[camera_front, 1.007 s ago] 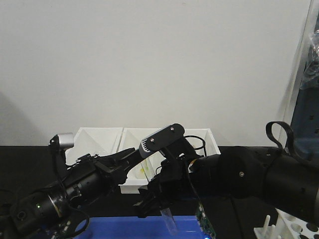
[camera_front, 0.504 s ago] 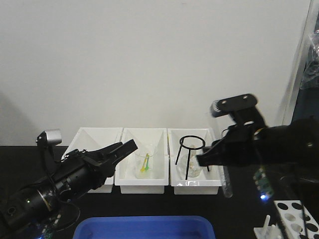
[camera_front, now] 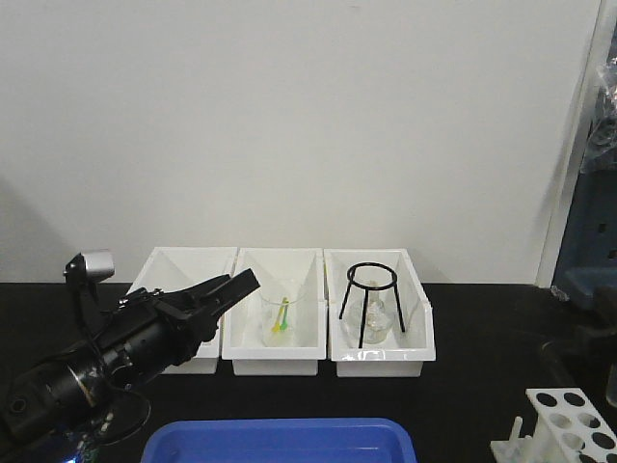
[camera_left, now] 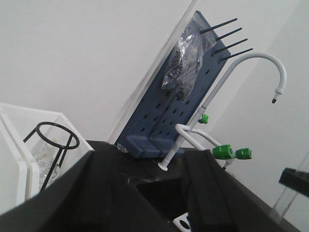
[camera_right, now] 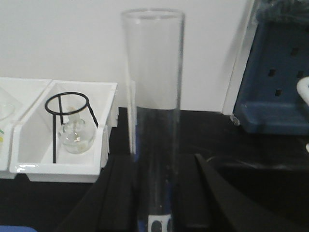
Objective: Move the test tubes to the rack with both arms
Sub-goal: 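Lower the tube with the right gripper into a hole of the white rack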
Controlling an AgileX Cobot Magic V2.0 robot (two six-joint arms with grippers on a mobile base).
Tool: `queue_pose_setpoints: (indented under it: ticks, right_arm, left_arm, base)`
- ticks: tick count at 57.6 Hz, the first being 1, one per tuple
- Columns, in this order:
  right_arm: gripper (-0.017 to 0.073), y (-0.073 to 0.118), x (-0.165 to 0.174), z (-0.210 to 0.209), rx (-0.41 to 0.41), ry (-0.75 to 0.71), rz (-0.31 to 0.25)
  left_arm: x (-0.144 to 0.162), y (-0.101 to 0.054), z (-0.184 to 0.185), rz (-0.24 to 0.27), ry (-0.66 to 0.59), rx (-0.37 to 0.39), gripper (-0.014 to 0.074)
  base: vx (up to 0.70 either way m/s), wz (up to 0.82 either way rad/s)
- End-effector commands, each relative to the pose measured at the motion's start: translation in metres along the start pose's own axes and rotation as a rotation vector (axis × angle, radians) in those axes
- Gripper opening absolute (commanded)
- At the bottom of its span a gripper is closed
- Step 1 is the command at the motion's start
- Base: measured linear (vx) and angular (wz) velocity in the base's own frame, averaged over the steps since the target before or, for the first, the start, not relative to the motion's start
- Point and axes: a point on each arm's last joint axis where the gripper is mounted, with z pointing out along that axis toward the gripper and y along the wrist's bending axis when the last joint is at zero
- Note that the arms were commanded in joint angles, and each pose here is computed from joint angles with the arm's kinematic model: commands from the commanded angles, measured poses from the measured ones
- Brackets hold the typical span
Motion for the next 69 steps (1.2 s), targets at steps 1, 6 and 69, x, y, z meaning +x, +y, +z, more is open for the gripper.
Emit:
queue_pose_setpoints:
  ticks: [1,6,69]
  right_arm:
    - [-0.0007,-0.005,0.003,-0.002,0.071,-0.159,-0.002]
    - [-0.0007,-0.007,0.018,0.0,0.109,-0.208,-0.005]
    - [-0.0007,0.008,0.103,0.037,0.015,-0.21,0.013]
  left_arm:
    - [-0.022,-0.017,-0.001,0.015,-0.093,0.064,0.0453]
    - [-0.021,-0.016,-0.001,0.015,-0.087,0.054,0.0453]
    - [-0.021,-0.016,-0.001,0.04,-0.084,0.048,0.0453]
  base:
    - [0.0,0.0]
    - [0.0,0.0]
    - [0.0,0.0]
